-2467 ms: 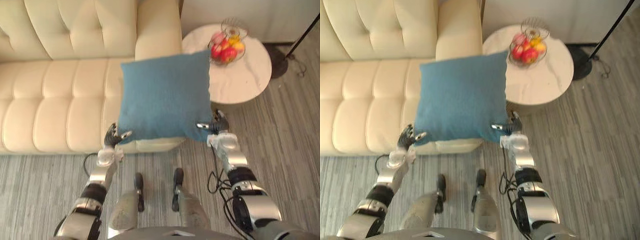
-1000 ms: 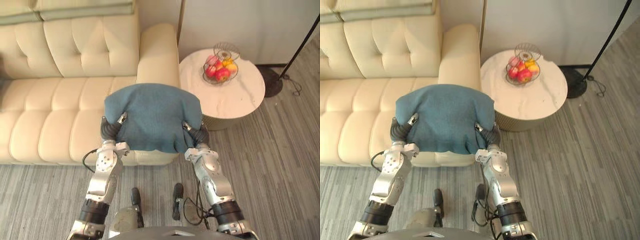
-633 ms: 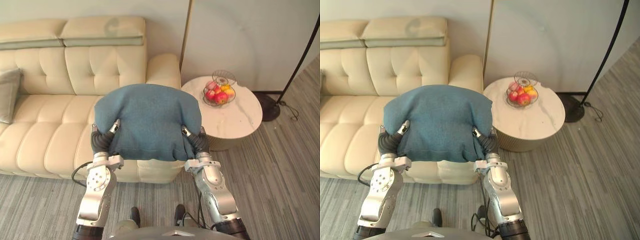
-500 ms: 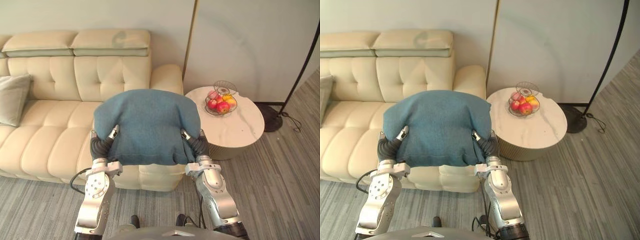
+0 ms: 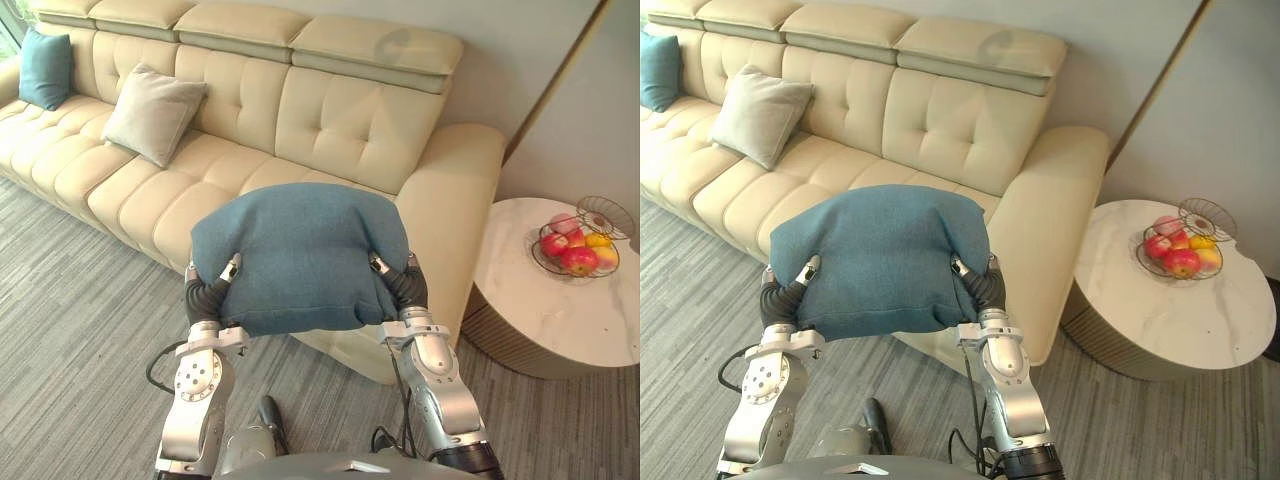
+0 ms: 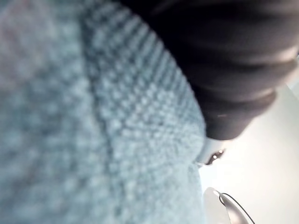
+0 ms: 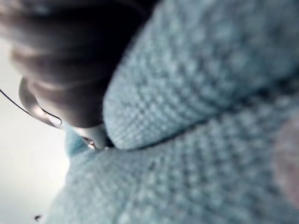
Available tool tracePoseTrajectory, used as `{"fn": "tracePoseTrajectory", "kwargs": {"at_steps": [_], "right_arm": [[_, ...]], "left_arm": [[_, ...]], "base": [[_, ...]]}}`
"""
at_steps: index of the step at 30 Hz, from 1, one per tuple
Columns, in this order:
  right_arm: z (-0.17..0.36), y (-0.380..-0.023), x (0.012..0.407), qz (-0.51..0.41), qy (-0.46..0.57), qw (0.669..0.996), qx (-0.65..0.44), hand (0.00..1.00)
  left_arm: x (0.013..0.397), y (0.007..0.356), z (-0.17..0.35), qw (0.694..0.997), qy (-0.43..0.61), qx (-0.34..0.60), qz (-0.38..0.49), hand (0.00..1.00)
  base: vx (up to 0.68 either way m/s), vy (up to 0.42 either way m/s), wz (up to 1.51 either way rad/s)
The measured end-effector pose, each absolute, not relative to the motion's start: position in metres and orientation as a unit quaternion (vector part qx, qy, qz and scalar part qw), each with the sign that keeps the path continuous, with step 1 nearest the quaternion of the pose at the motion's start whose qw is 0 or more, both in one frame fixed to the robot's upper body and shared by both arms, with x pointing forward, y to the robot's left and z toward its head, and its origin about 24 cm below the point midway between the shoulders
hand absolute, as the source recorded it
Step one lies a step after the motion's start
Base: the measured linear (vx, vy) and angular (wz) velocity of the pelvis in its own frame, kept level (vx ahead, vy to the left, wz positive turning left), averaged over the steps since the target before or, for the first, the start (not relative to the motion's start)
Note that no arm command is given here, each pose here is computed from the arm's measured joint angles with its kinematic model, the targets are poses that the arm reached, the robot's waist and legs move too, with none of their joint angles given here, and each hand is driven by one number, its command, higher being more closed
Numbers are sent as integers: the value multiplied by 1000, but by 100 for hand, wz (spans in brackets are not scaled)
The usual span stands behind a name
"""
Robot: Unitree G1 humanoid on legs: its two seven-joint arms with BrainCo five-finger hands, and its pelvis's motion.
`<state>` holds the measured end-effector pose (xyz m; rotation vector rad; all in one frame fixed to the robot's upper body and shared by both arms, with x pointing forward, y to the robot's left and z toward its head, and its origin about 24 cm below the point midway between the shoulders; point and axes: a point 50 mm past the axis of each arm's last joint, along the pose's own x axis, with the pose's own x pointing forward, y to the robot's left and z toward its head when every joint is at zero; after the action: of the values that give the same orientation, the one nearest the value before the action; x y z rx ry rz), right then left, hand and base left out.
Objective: Pick up cushions and gather them together orderly.
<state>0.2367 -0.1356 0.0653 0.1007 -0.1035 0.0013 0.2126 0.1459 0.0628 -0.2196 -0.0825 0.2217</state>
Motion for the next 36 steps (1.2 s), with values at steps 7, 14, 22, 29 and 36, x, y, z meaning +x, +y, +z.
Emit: {"fn": "tracePoseTrajectory", "kwargs": {"at_steps": [7,14,22,29,36], "right_arm": [[45,-145,241,-20,-10,999,34,100],[28,-143,239,-14,24,999,42,100],[34,-142,239,-14,13,998,59,100],[56,-150,223,-17,-31,998,54,100],[78,-153,220,-21,-81,995,55,100]], "left_arm": [[221,138,52,989,-16,-120,83,100],[222,143,46,992,-4,-101,76,100],[227,142,54,993,-21,-99,69,100],[225,135,54,991,-21,-116,59,100],[219,131,56,988,-23,-145,54,100]], "base": [[125,240,16],[153,168,32],[268,35,12],[448,-73,-14],[278,177,-105]]}}
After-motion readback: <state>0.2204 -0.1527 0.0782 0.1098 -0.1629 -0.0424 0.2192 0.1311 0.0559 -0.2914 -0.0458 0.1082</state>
